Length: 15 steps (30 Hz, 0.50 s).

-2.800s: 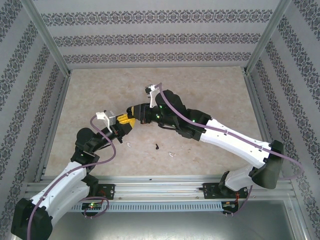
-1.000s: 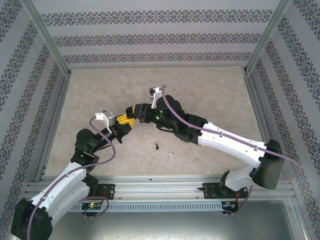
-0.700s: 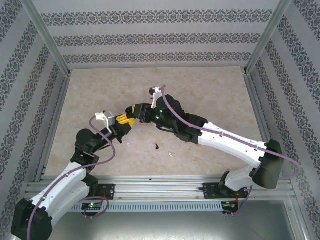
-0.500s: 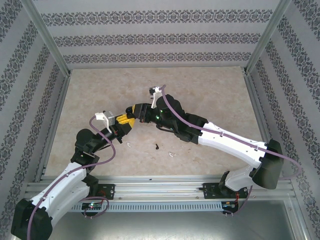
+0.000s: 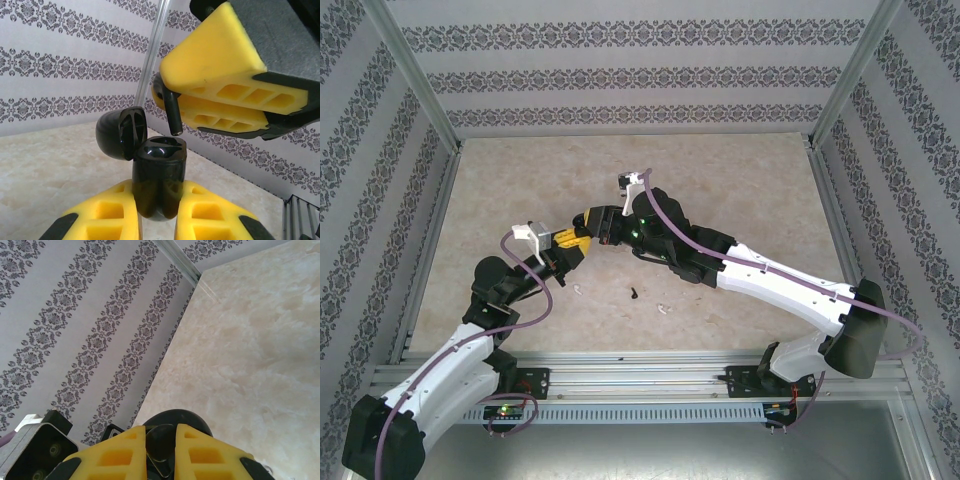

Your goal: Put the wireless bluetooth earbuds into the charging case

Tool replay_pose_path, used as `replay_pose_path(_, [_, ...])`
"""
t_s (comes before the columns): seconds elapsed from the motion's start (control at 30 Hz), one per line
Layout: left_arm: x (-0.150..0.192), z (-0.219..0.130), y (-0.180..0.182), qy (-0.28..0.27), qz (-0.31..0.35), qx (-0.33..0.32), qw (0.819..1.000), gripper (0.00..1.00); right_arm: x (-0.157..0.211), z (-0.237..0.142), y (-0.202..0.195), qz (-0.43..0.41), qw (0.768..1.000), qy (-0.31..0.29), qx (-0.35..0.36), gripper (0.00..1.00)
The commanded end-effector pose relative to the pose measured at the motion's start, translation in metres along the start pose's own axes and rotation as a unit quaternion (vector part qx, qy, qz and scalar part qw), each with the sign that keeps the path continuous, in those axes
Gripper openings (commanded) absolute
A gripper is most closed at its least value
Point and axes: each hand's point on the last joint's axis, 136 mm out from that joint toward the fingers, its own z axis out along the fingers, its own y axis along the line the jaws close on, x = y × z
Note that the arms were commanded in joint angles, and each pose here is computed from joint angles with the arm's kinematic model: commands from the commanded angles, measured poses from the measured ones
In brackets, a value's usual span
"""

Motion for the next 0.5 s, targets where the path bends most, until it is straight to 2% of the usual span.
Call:
replay_pose_path(0.0, [-0.016, 0.001, -0.007, -0.023, 0.019, 0.011, 1.000, 0.00, 0.000, 0.000, 0.012, -0.013, 1.000, 0.004, -0.012, 0.16])
replay_pose_path(0.47, [-0.018, 0.001, -0.008, -0.025, 0.018, 0.012, 0.999, 0.00, 0.016, 0.009, -0.002, -0.021, 0.999, 0.025, 0.012, 0.16])
